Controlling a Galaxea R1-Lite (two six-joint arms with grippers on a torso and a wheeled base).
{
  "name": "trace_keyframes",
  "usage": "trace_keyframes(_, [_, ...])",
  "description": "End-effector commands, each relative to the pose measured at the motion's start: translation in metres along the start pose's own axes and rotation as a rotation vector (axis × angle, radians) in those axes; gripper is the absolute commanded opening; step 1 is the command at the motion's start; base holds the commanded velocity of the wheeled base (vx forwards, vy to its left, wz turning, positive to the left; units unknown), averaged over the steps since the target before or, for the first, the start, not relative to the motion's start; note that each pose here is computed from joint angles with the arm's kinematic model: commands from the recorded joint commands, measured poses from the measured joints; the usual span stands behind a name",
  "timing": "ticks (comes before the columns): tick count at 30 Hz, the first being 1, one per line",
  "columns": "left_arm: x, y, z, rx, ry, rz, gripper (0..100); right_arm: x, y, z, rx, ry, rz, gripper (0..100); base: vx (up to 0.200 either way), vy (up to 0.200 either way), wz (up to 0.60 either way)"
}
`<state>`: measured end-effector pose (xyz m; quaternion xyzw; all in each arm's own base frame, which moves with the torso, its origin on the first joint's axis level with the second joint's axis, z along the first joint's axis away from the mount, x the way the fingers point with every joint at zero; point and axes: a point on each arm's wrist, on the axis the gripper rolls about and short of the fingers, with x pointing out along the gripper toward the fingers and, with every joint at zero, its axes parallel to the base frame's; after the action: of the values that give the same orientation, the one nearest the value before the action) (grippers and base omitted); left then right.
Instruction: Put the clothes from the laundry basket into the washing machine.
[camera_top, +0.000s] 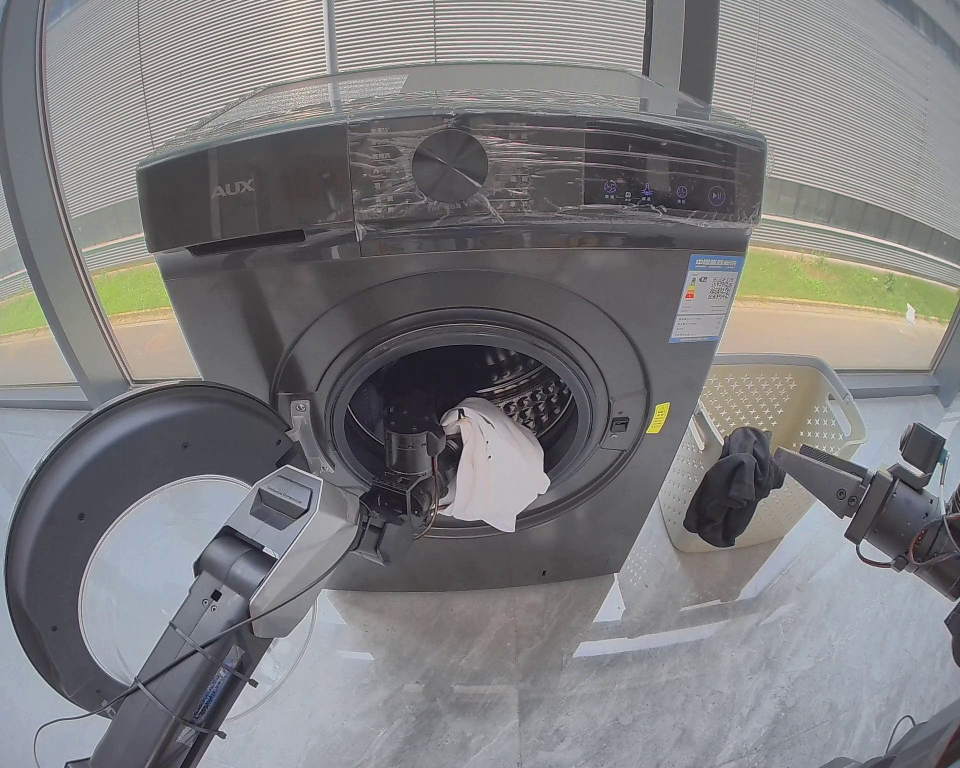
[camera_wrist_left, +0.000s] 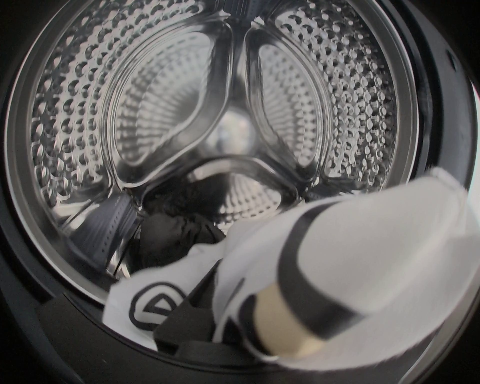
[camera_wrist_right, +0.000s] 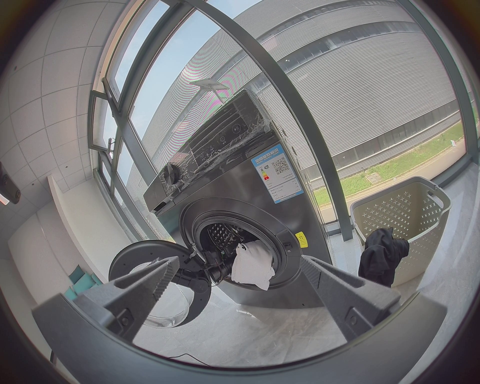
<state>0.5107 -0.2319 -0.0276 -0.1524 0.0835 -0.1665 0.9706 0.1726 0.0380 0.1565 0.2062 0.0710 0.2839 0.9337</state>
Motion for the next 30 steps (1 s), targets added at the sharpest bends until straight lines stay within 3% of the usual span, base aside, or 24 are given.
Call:
trace_keyframes(1, [0.001,0.006,-0.02,0.003,0.051,0.017,0,0.0,0.0,0.0,0.0,0.0,0.001,100,0.0,0.0,0.0])
trace_keyframes(4, [0.0,0.004,-0.019,0.004,0.068,0.016,0,0.0,0.0,0.0,0.0,-0.001,0.0,100,0.0,0.0,0.0])
trace_keyframes(5, [0.0,0.004,-0.019,0.004,0.068,0.016,100,0.0,0.0,0.0,0.0,-0.001,0.0,100,0.0,0.0,0.0])
trace_keyframes(15, [-0.001,-0.011,-0.02,0.008,0.096,-0.029,100,0.0,0.0,0.001,-0.002,-0.004,0.002,100,0.0,0.0,0.0])
trace_keyframes(26, [-0.008,-0.024,0.022,0.006,0.158,0.005,100,0.0,0.001,0.002,-0.006,-0.01,0.008,100,0.0,0.0,0.0])
trace_keyframes(30, [-0.011,-0.026,0.026,0.013,0.2,0.048,100,0.001,0.002,0.004,-0.008,-0.014,0.01,100,0.0,0.0,0.0])
